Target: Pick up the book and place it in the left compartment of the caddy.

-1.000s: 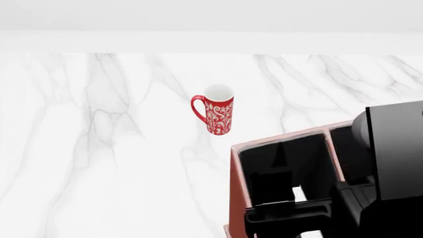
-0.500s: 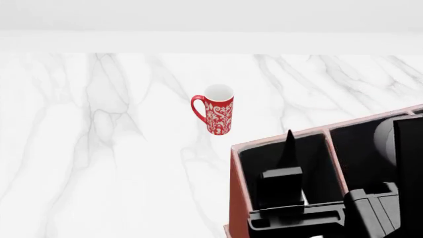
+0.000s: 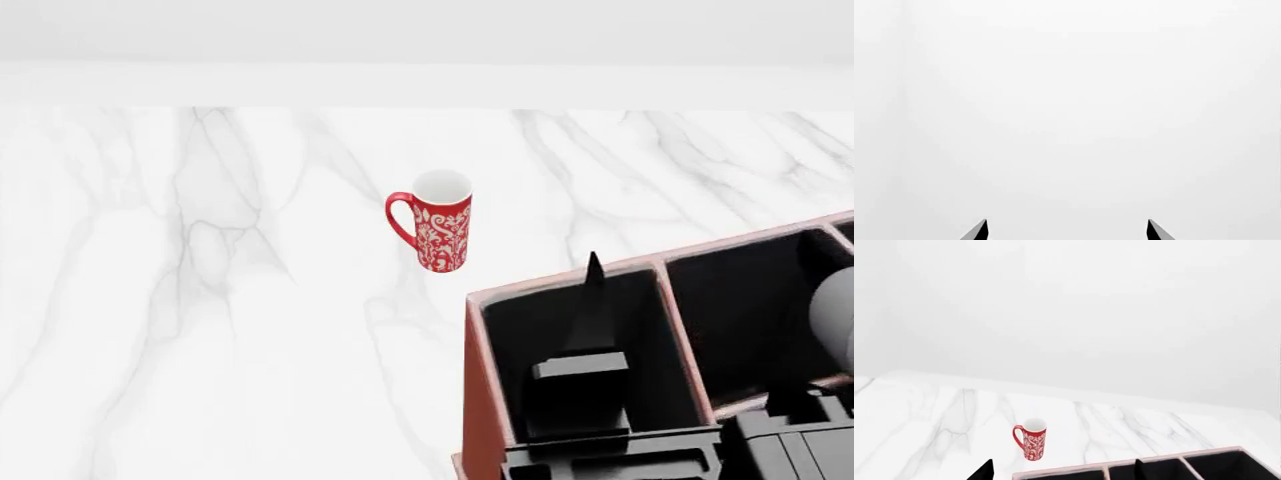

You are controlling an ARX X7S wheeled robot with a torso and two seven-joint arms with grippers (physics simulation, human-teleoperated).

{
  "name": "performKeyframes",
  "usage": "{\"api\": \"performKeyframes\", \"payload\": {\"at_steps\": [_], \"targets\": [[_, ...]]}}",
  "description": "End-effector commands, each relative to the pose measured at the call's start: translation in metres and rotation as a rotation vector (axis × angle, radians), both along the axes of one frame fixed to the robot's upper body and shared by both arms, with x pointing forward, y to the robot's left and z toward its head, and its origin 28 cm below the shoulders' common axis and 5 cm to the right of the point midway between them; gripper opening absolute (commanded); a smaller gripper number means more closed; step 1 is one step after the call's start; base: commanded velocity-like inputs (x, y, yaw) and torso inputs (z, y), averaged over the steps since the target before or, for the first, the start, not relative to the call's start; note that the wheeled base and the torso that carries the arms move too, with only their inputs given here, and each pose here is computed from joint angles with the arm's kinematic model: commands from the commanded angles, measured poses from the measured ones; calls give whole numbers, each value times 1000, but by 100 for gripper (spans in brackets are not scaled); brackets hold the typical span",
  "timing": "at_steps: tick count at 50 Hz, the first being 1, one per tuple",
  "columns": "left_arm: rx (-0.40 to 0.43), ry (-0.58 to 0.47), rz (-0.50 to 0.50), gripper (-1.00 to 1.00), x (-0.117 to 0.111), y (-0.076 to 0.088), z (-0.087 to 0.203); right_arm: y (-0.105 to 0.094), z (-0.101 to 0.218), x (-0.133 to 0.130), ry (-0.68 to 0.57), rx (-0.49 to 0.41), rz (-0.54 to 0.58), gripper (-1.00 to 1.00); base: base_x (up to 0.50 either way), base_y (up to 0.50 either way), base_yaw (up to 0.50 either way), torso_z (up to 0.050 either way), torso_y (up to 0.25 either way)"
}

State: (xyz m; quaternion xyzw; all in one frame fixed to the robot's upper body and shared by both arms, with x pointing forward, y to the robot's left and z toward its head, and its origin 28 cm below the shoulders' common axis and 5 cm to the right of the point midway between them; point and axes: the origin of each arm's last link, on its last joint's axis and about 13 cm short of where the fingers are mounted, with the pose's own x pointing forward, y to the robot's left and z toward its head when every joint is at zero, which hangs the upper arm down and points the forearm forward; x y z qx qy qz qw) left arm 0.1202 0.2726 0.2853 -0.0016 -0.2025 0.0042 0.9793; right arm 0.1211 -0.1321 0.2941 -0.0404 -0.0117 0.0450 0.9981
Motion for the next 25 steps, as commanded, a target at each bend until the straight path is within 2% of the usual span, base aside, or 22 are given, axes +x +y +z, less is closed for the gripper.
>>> {"api": "performKeyframes", "payload": {"at_steps": [1, 25], "targets": [[-3, -22, -1, 100, -5, 1, 2, 1, 1, -7, -42, 5, -8, 100, 0, 0, 0, 0, 0], [-12, -64, -1, 100, -17, 0, 8, 0, 1, -24, -161, 17, -26, 100, 0, 0, 0, 0, 0]]}}
